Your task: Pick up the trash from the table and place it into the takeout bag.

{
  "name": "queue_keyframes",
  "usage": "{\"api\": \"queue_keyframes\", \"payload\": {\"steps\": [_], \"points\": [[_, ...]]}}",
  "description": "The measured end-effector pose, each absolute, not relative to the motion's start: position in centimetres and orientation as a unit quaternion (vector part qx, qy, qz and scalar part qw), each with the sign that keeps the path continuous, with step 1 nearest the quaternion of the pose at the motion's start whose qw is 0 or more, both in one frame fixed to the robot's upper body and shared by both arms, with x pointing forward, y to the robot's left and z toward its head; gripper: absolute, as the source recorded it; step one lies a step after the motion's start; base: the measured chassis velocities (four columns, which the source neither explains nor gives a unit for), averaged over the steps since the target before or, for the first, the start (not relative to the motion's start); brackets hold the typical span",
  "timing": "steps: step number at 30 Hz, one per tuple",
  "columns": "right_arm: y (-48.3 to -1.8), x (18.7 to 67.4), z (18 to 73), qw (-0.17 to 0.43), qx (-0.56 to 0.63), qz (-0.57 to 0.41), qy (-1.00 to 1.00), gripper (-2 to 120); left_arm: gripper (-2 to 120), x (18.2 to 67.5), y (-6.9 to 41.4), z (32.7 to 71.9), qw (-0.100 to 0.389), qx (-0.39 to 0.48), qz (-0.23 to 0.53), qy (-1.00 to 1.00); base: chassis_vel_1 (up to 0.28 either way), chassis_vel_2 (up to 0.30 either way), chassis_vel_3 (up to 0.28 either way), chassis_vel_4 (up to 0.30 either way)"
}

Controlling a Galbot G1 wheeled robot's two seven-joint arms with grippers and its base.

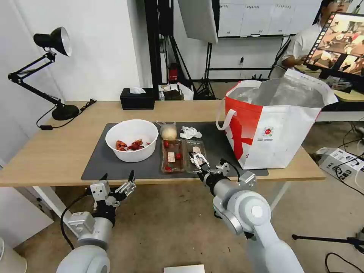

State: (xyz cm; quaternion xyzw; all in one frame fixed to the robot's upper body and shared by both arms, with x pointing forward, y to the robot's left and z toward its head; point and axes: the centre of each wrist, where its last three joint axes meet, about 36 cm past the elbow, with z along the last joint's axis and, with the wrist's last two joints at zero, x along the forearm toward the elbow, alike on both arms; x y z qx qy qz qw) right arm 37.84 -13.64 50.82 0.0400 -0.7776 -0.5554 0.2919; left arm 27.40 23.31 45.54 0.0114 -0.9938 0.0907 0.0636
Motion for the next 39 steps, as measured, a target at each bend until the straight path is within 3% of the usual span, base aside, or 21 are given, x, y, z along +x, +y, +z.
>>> {"api": "queue_keyframes", "payload": {"steps": [39], "points": [[-11.7,39.4,50.2,0.306,0.025,-0.567,-0.765,100,100,26.0,23.5,45.3,0.066,0.02,0.089,-0.994,0.0,0.0,0.0,0.0]]}}
